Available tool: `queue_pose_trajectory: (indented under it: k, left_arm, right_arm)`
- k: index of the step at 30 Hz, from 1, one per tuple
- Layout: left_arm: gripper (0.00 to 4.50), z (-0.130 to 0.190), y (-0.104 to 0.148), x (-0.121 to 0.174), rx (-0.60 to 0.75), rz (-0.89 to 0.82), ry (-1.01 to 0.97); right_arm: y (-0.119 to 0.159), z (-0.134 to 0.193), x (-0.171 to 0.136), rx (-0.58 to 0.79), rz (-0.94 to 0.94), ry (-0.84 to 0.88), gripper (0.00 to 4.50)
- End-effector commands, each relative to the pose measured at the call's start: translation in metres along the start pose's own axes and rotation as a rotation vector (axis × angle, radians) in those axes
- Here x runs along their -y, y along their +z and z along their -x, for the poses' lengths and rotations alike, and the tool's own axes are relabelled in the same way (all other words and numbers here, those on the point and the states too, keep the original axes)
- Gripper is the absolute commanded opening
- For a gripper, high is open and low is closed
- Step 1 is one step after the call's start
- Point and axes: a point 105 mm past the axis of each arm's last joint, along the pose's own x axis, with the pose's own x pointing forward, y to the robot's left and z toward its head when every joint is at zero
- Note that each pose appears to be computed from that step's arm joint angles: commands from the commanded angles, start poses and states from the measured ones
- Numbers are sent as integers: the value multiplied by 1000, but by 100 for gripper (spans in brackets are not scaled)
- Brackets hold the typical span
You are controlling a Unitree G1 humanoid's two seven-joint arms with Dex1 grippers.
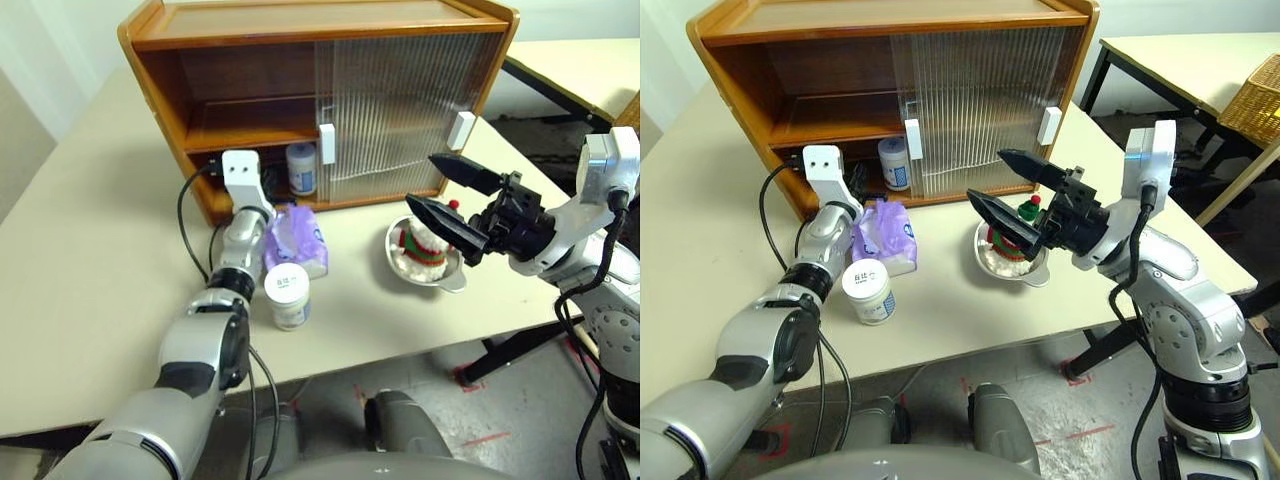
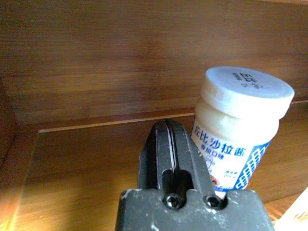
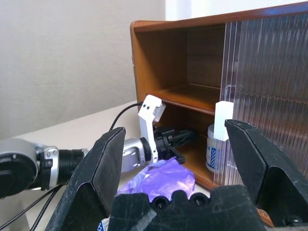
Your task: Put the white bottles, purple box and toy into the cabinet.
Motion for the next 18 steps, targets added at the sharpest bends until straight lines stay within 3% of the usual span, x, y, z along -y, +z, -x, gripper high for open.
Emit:
queue_pose_trajectory:
  k: [1,18]
  left_arm:
    - [4,5,5,-7,36,-3,4]
    - [4,30,24,-12,88,78,-77]
  right_arm:
    - [-2,-4,-1,3,-7,24,450]
    - [-6,-8,0,7,-27,53,450]
